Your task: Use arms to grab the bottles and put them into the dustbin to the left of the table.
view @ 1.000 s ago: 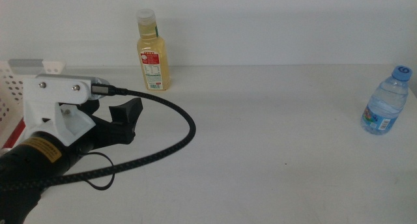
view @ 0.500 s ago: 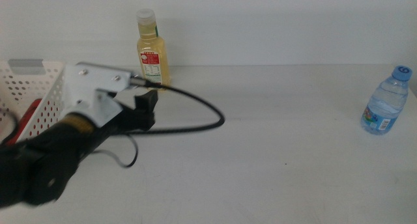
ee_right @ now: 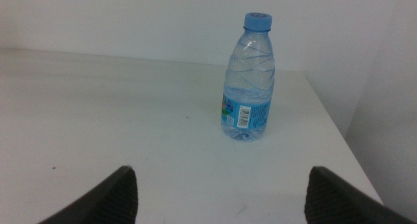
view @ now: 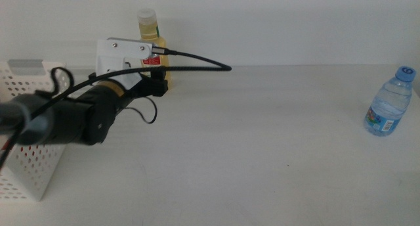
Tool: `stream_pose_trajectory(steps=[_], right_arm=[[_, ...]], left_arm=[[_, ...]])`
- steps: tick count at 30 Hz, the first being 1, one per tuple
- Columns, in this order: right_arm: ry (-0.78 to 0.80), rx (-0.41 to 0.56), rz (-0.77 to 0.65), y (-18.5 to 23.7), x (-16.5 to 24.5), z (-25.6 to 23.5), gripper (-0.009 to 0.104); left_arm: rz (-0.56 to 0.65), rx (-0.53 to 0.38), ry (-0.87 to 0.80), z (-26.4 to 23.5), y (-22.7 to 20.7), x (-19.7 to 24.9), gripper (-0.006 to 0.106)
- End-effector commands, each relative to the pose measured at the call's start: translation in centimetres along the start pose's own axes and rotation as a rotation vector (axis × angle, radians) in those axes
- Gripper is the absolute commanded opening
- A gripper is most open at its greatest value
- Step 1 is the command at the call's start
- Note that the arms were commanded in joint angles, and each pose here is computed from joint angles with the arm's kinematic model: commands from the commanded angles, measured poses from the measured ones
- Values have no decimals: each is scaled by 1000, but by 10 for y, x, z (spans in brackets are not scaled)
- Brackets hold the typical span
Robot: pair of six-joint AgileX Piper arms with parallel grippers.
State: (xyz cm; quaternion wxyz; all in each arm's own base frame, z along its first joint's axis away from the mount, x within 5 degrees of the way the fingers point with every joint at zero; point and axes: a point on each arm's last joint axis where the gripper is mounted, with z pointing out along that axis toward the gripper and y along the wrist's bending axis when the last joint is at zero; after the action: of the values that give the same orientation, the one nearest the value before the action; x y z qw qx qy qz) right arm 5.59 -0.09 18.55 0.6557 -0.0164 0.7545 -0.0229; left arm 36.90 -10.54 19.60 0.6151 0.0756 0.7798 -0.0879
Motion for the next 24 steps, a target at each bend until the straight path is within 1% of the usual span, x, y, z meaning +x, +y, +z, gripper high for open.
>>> stream_pose_trajectory(steps=[1, 8, 24], right_arm=[[-110, 11, -9, -1, -10, -3, 67], [-110, 11, -9, -1, -10, -3, 67], [-110, 11, -9, -1, -10, -3, 67]], left_arm=[[-27, -6, -161, 9, 1, -33, 89], [-32, -29, -163, 47, 10, -26, 89], [-37, -53, -196, 94, 22, -18, 89]])
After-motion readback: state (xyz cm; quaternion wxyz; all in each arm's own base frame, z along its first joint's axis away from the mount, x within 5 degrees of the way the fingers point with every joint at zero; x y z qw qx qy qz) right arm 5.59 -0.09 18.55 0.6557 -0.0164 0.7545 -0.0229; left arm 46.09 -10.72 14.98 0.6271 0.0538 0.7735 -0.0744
